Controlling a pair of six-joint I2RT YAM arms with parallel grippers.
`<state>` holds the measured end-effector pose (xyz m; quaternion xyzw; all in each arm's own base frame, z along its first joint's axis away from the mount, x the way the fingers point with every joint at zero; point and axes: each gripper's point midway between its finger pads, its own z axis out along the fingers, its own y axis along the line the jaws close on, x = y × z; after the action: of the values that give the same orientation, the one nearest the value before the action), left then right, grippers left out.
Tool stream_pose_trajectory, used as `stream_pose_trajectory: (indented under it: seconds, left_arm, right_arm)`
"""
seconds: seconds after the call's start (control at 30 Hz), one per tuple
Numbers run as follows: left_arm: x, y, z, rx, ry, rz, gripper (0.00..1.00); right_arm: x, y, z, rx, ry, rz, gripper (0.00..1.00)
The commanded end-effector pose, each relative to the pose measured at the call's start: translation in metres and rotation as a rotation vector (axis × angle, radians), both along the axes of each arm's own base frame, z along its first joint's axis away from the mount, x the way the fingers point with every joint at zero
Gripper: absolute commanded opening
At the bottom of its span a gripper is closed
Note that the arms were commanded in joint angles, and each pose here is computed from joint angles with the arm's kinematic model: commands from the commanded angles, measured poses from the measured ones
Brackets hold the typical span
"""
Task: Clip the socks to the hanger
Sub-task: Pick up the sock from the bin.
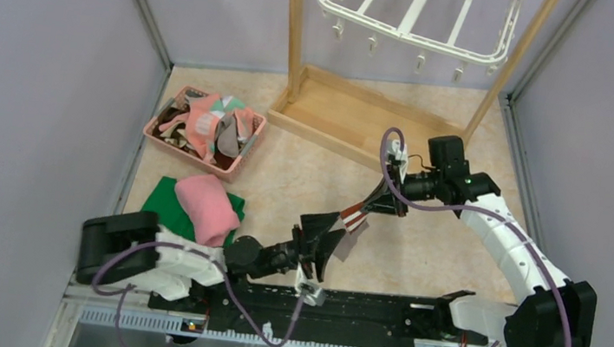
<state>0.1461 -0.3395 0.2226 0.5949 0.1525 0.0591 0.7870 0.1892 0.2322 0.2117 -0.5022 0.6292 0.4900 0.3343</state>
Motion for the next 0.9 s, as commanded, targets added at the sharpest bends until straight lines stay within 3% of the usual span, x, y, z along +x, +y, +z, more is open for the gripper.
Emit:
stream_pose_trajectory:
  seconds: [0.0,0.03,0.07,0.1,0.3,0.4,0.57,0.73,0.87]
  left_arm:
    - [-0.032,0.004,0.018,-0.144,0.601,-0.234,0.72]
    - [-0.037,0.005,0.020,-0.133,0.697,-0.264,0.89]
    - [-0.042,0.007,0.021,-0.137,0.776,-0.286,0.98]
    - [-0.046,0.011,0.025,-0.156,0.835,-0.304,0.99]
    - [-0.058,0.022,0.046,-0.331,1.149,-0.410,0.99]
    - [-0.060,0.016,0.051,-0.339,1.237,-0.444,0.99]
    - [-0.038,0.012,0.051,-0.402,1.407,-0.475,0.98]
    - [-0.004,0.032,0.046,-0.559,1.583,-0.573,0.88]
    - [-0.008,0.027,0.050,-0.563,1.620,-0.667,0.83]
  right_arm:
    - [0.004,-0.009,0.018,-0.050,-0.210,-0.007,0.00]
    - [0.005,-0.012,0.018,-0.063,-0.232,-0.016,0.00]
    - [0.005,-0.014,0.018,-0.071,-0.249,-0.019,0.00]
    - [0.003,-0.016,0.020,-0.074,-0.260,-0.017,0.00]
    - [-0.005,-0.022,0.029,-0.057,-0.302,0.019,0.00]
    - [-0.007,-0.025,0.033,-0.046,-0.318,0.023,0.00]
    - [-0.007,-0.029,0.036,-0.041,-0.329,0.015,0.00]
    - [-0.007,-0.030,0.036,-0.041,-0.332,0.012,0.00]
    - [-0.007,-0.030,0.036,-0.042,-0.330,0.010,0.00]
